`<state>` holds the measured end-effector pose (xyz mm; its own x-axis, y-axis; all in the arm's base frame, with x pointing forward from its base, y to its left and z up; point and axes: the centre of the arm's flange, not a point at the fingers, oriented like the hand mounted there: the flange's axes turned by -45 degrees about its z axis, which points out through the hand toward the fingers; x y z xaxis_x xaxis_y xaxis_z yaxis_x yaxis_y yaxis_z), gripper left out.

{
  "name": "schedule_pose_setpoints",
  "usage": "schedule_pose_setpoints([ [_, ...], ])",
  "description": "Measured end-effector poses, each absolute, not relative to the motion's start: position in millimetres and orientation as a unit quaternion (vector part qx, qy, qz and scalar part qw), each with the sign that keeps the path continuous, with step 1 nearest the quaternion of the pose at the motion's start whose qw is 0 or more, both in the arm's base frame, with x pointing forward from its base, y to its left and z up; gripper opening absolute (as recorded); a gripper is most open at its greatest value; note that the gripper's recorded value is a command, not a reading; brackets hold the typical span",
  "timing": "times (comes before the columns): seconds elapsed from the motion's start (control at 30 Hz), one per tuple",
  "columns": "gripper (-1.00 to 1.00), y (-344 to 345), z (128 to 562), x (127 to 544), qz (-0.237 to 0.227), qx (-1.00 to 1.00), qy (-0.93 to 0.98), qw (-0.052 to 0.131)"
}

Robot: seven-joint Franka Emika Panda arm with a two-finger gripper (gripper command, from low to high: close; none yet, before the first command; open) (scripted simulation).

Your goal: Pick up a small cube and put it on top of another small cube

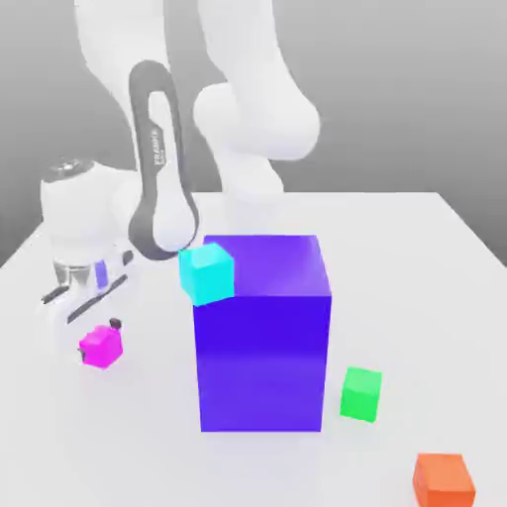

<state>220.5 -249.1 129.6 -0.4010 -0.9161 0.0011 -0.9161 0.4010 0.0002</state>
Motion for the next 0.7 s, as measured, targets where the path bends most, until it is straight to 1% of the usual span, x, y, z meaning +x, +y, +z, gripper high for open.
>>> schedule_pose_setpoints([
  [0.17,-1.0,-249.0,128.5,220.7,0.001,0.547,-0.837,0.0],
  [0.43,-1.0,-250.0,187.3,220.7,0.002,0.545,-0.838,-0.001],
  [0.5,-1.0,-249.0,205.2,235.1,0.023,0.543,-0.839,-0.009],
  [0.57,-1.0,-244.1,225.2,256.1,0.048,0.541,-0.84,-0.024],
  [0.63,-1.0,-234.2,246.3,279.7,0.071,0.54,-0.838,-0.043],
  [0.7,-1.0,-220.2,268.4,303.0,0.092,0.539,-0.834,-0.067],
])
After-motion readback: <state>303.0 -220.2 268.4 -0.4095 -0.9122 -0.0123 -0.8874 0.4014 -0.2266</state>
